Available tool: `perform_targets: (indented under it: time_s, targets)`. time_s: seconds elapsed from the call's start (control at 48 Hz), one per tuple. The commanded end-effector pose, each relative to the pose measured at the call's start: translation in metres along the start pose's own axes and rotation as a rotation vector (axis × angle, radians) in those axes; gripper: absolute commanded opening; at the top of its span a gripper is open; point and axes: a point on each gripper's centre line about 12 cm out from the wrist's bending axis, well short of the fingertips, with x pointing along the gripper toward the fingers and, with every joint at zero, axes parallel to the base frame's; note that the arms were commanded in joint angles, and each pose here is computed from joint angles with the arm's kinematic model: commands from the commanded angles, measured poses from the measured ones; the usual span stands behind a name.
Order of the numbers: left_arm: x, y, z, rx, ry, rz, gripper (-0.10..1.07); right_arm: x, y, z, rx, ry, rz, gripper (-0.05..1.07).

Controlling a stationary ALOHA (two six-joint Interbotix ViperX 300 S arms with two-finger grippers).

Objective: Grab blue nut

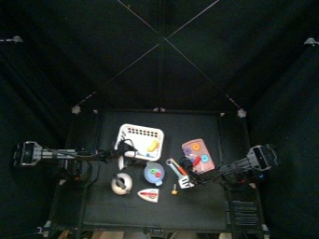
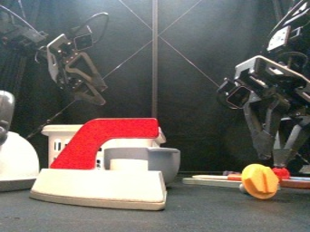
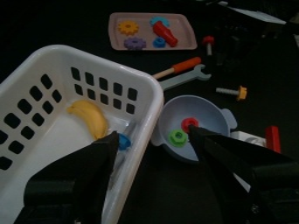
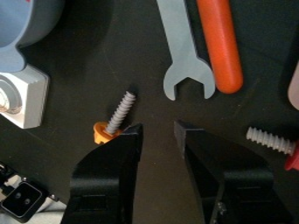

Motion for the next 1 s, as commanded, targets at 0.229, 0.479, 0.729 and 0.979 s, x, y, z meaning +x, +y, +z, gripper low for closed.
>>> perform_targets:
  time_s: [0.229,0.479,0.729,0.979]
  targets:
    - [-0.001,0.000,0.005,0.003,-0.015,-0.002,0.97,-0.036,-0.014,0.066,-0.058,-0.227,-0.095,0.75]
    - [0.000,0.001,0.004,-0.001,-0.011,0.001,0.97,-0.038,-0.045,0.082,-0.018,-0.265,-0.298,0.75]
    - [-0.001,0.001,0.005,-0.001,-0.013,0.003,0.97,-0.023,-0.055,0.084,-0.018,-0.251,-0.357,0.75]
    - [-0.001,0.001,0.005,0.002,-0.013,0.003,0.97,-0.012,-0.065,0.093,-0.048,-0.218,-0.414,0.75]
